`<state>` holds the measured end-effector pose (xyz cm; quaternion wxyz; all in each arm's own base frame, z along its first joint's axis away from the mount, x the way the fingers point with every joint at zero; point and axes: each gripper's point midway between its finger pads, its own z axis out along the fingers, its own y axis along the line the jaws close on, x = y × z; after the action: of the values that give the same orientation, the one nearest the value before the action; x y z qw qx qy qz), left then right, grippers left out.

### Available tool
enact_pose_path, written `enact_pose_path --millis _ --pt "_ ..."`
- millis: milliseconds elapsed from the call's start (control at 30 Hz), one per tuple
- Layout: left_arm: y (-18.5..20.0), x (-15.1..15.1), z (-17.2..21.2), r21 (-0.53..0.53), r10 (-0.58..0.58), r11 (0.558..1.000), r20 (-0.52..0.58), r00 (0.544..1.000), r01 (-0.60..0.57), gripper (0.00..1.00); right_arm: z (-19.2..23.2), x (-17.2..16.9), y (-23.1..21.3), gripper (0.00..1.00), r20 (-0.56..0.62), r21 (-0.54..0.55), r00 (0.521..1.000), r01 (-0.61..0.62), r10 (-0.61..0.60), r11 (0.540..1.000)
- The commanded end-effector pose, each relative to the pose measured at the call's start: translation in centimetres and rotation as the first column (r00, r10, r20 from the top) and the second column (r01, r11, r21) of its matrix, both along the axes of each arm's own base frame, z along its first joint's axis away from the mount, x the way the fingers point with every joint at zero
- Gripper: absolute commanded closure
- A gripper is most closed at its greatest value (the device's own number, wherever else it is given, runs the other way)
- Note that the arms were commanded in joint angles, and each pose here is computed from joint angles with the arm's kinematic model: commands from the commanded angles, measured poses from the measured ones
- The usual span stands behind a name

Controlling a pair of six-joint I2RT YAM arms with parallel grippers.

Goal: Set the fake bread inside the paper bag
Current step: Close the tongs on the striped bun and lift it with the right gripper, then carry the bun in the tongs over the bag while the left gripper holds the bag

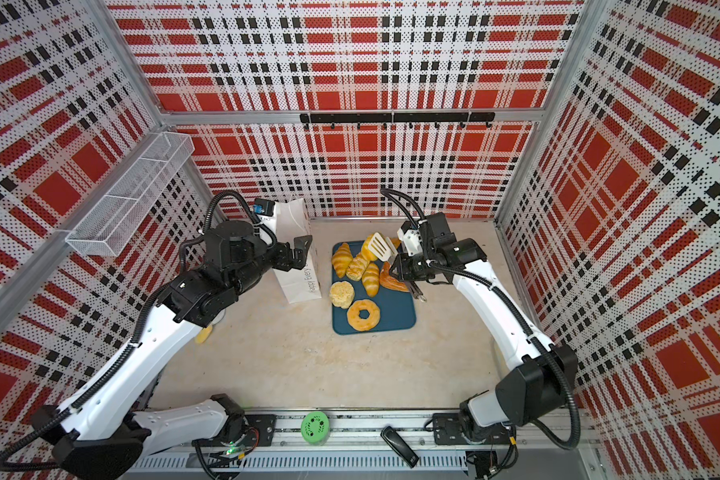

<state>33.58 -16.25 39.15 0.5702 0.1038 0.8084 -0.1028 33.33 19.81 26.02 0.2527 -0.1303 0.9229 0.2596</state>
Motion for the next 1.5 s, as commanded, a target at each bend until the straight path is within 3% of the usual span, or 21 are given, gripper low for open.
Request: enact_pose_path --millis 0,333,633,767,967,1233,1467 --pt "2.0 0.4 0.7 -0.003 0.090 0.996 -0.009 0.996 -0.090 0.01 3.7 2.4 1.7 0.65 0.146 0.057 0.987 -0.076 0.067 0.996" --pt "6.7 1.1 1.0 -0.068 0.258 0.963 -0.046 0.965 -0.261 0.01 8.1 5.9 4.6 0.66 0.278 0.138 0.952 -0.169 0.126 0.976" --pt "11.4 1.6 -2.6 -0.136 0.381 0.902 -0.200 0.903 -0.411 0.01 10.7 8.2 7.3 0.68 0.348 0.208 0.923 -0.246 0.164 0.946" --pt "11.6 2.5 -4.9 -0.220 0.336 0.886 -0.300 0.893 -0.408 0.01 11.8 8.1 9.0 0.67 0.392 0.213 0.900 -0.290 0.190 0.933" --pt "10.8 3.5 -7.5 -0.257 0.279 0.880 -0.401 0.872 -0.399 0.01 13.3 8.0 10.7 0.67 0.449 0.207 0.871 -0.319 0.200 0.925" --pt "11.0 3.3 -8.9 -0.283 0.285 0.855 -0.446 0.849 -0.435 0.00 15.8 7.2 12.4 0.67 0.538 0.193 0.821 -0.341 0.191 0.920" --pt "11.8 2.7 -10.3 -0.294 0.308 0.825 -0.481 0.821 -0.482 0.00 15.5 6.2 15.0 0.67 0.562 0.158 0.794 -0.377 0.230 0.913"
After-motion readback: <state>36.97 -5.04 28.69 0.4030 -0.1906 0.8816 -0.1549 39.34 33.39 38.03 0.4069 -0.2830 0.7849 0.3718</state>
